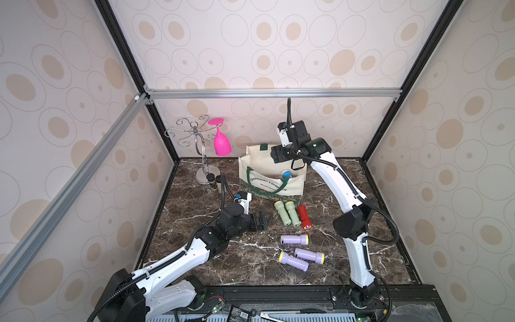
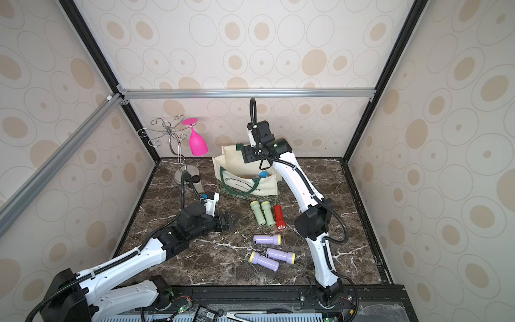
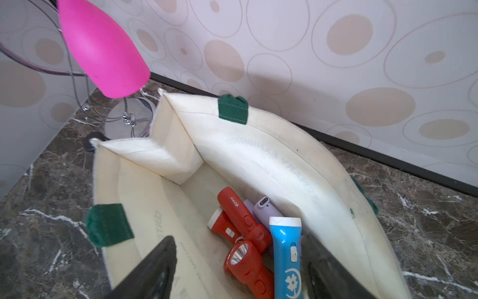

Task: Put the flashlights into the tote bags
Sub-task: Place the flashlight in the canvas bag, then move the flashlight at the center of the board.

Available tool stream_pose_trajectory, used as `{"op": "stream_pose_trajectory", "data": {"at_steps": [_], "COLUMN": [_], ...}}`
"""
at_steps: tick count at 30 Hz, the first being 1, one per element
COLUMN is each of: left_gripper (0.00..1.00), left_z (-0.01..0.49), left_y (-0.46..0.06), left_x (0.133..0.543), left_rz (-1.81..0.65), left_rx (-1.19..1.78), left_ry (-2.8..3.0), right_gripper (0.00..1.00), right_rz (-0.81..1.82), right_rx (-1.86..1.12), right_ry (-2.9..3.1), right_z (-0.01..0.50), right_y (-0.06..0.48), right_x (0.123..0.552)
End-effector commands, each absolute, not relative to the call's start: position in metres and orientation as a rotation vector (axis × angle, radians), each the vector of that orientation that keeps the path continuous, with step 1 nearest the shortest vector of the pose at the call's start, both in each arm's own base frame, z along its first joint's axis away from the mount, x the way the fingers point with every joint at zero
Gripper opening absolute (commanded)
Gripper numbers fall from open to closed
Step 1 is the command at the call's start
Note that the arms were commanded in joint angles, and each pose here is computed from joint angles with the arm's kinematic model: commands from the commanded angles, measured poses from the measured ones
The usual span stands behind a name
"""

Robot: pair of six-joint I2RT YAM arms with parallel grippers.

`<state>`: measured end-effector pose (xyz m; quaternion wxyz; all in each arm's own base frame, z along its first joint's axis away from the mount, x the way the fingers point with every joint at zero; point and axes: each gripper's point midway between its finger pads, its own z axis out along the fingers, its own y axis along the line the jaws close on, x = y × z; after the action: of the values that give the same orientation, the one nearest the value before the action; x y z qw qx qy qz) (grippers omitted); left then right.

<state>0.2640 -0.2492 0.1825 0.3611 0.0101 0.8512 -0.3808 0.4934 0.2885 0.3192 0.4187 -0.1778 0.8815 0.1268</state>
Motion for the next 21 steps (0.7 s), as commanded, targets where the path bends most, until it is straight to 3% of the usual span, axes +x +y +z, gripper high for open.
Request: {"op": "stream_pose_trajectory", "data": {"at_steps": [1,12,21], "left_gripper": [0.90,0.84,0.83], "left_z": [0.181,0.152,0.143], "left_y": [-0.253,-0.264,-0.274], "left_x": [0.270,0.270,0.269], "left_rz": [-1.009,-1.060,-1.046], "left_rx": [-0.010,-0.040,-0.191], "left_ry": [2.177,2.220,2.186], "right_gripper": [0.78,0.83,0.90], "right_rz": [0.336,0.401,0.525], "right_rx": [-0.446,-0.312,-0.371], "right_ry": [2.191,2.297,2.295], "right_z": [0.351,0.343,0.335], "right_y": [0.285,0.262,0.241], "right_x": [0.467,0.403,0.354]}}
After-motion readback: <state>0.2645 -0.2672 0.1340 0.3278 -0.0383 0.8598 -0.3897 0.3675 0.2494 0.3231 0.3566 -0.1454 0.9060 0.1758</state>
